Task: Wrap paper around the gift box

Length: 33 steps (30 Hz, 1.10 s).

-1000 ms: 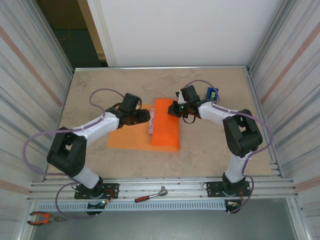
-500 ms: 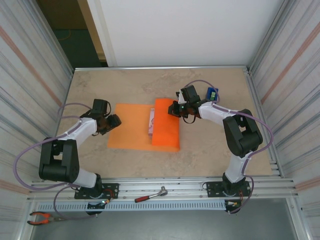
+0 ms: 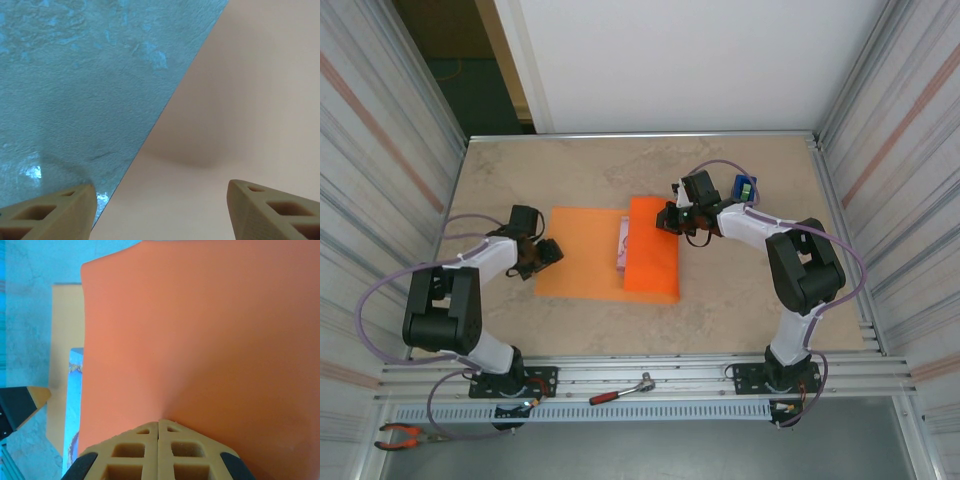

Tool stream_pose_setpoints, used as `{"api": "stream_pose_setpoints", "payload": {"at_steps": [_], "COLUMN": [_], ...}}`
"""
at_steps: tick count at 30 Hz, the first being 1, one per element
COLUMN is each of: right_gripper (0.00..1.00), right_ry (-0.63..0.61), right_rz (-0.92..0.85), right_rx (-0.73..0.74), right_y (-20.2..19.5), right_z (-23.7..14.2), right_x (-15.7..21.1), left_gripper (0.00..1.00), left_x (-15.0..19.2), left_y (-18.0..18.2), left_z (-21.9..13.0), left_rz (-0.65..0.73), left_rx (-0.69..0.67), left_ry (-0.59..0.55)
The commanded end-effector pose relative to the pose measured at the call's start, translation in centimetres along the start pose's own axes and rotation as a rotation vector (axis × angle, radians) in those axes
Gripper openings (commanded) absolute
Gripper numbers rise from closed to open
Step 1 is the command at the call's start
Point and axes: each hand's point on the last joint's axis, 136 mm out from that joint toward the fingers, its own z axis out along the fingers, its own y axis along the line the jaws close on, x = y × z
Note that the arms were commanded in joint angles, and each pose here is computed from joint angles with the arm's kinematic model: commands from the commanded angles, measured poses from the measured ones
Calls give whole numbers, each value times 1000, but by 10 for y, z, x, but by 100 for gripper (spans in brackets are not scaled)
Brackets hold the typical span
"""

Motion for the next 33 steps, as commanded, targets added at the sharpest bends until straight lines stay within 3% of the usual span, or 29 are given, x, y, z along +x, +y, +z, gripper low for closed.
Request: {"api": "stream_pose_setpoints", "payload": {"at_steps": [1,10,16,23,30,33], "right_gripper": [0,0,0,0,0,0], "right_ry": [78,83,82,83,81,85], "right_rz": [64,64,65,65,65,64], "right_rx": [122,117,118,116,113,111], "right_y": [-41,-38,-38,-38,-37,-36], "right_z": [7,8,7,8,8,9], "right_x": [23,22,22,22,22,24], "left_gripper": [70,70,71,71,70,70], "left_x": [8,0,-32,-68,-60,-52], "left_y": [-23,-65,-93,-116,-104,-77], "left_z": [1,1,-6,-7,-1,0], "left_rz": [58,147,217,250,221,149], "left_rx": [106,271,362,462,417,305], "left_ry": [-9,-78,-166,-181,-147,-141]}}
